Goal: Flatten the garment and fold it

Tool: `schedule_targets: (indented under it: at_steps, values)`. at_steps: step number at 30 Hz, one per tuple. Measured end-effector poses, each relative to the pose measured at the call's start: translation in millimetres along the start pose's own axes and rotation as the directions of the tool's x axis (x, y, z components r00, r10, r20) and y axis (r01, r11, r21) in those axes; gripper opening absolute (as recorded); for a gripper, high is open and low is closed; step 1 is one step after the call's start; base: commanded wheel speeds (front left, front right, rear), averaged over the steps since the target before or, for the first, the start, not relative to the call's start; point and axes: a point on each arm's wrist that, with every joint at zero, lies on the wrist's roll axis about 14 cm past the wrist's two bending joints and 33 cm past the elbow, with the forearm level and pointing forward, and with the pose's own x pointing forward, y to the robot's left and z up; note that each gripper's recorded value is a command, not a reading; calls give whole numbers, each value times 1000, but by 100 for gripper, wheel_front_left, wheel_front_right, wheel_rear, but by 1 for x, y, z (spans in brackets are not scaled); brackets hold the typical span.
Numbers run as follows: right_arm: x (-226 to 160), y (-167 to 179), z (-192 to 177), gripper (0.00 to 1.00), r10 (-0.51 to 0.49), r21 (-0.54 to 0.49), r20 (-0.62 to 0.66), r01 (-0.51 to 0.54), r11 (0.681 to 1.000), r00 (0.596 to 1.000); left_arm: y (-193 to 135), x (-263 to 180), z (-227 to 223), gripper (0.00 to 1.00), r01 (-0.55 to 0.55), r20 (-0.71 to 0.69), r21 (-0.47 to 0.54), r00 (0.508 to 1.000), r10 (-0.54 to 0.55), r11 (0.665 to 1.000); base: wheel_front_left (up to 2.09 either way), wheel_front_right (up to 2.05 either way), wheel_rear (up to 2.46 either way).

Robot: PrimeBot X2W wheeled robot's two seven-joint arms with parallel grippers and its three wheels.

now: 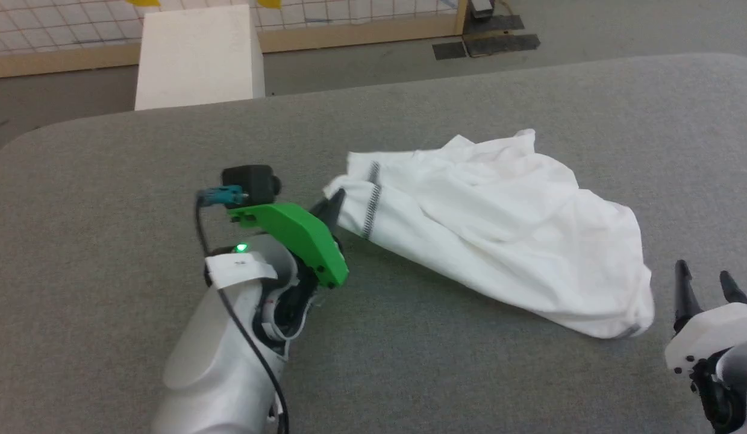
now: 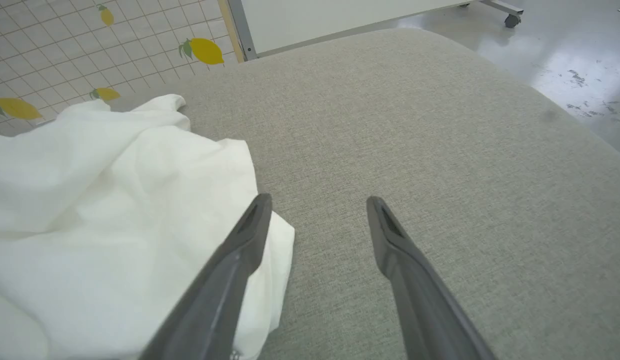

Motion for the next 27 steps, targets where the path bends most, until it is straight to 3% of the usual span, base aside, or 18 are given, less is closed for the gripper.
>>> schedule_targets:
  at_steps: [4, 7, 11, 14, 19, 20, 21, 22, 24, 27]
  values:
    - [3, 29, 3, 100, 80, -11, 4, -80, 997, 997, 38, -29, 51, 0, -118, 194, -82, 972, 132, 990, 0, 0, 0]
    - [5, 51, 4, 100, 139, -22, 6, -138, 990, 990, 82, -68, 68, 0, -245, 279, -152, 919, 279, 958, 0, 0, 0]
    - [6, 78, 7, 100, 209, -33, 8, -209, 977, 978, 143, -133, 57, 0, -430, 304, -267, 812, 499, 862, 0, 0, 0]
    - [6, 96, 9, 100, 255, -40, 11, -254, 966, 967, 180, -182, 29, 0, -551, 256, -333, 728, 636, 765, 0, 0, 0]
    - [5, 111, 11, 100, 293, -48, 11, -292, 955, 956, 200, -231, -26, 0, -653, 128, -405, 652, 747, 640, 0, 0, 0]
    - [4, 114, 10, 100, 300, -50, 8, -299, 953, 954, 201, -236, -38, 4, -661, 93, -416, 651, 753, 624, 0, 0, 0]
    - [4, 116, 9, 100, 305, -51, 4, -304, 951, 952, 199, -238, -48, 45, -659, 66, -436, 656, 752, 613, 0, 0, 0]
    - [3, 117, 8, 100, 308, -52, 1, -307, 950, 951, 196, -238, -51, 100, -644, 57, -463, 665, 745, 609, 0, 0, 0]
    - [3, 120, 5, 100, 318, -56, -7, -318, 947, 948, 191, -237, -46, 100, -604, 89, -493, 681, 727, 626, 0, 0, 0]
    - [1, 127, 3, 100, 335, -64, -24, -336, 940, 942, 187, -243, -16, 100, -556, 221, -486, 668, 710, 674, 0, 0, 0]
